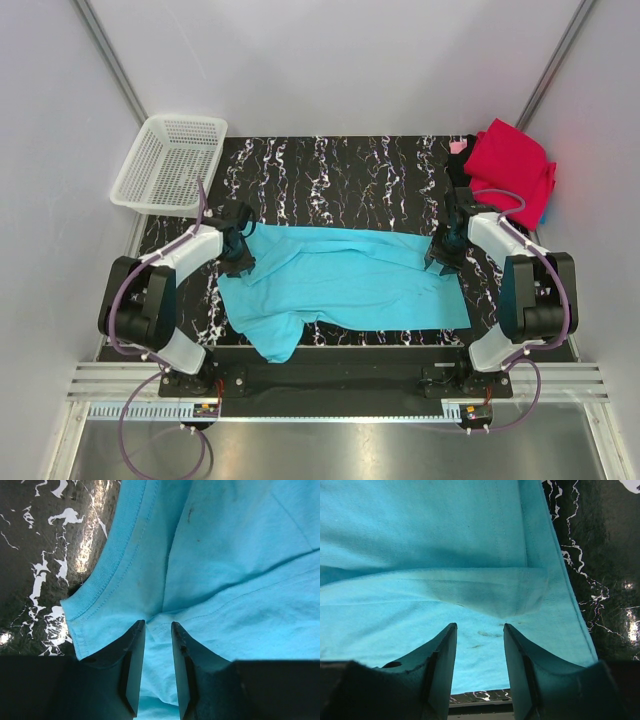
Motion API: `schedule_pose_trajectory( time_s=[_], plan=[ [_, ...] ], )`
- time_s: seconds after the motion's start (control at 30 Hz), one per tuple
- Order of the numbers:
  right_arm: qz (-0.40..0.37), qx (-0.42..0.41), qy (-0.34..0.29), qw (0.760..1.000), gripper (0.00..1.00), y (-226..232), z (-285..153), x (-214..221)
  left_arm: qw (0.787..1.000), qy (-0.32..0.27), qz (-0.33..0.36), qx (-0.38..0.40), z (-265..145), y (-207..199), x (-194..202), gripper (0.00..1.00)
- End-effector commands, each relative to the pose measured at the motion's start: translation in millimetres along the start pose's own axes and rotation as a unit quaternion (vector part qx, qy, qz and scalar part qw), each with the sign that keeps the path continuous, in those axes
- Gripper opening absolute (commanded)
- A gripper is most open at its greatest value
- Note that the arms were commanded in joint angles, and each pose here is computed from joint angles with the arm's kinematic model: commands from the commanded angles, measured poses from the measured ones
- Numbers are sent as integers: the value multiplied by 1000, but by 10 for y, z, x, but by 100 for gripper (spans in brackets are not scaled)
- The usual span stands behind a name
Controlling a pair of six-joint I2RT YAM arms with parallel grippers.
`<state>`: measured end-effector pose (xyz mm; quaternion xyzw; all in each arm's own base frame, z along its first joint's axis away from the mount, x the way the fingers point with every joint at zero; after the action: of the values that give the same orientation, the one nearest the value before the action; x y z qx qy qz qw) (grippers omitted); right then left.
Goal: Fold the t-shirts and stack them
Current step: Fold the tshirt
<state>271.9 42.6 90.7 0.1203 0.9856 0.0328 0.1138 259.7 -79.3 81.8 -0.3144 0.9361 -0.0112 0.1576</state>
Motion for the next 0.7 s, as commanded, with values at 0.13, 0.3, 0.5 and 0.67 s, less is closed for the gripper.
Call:
schedule_pose_trajectory(
  time_s=[0.13,0.3,0.5,0.67],
  plan=[
    [-8,0,-12,1000,50,19,-45,-30,1000,2,-5,6,68,-27,7,32],
    [-7,1,-12,1000,49,11,-45,-30,1000,8,-5,6,97,-30,26,30],
    [-8,3,-13,1000,49,10,-55,-32,1000,9,-6,3,116,-19,37,29],
    [-8,3,-13,1000,49,9,-59,-30,1000,10,-5,-2,137,-4,46,30]
  ],
)
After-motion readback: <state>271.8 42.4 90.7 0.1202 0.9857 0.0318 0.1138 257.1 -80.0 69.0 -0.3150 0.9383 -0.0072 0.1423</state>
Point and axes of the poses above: each gripper's point midway between its finger pads, its own z axis out along the fingers, its own y axis along the line the jaws close on, x = y × z, the point moved 5 cm from there along -z, back along the fingers, and after that the axes turned 11 degrees about -z, right-handed, at the moved point
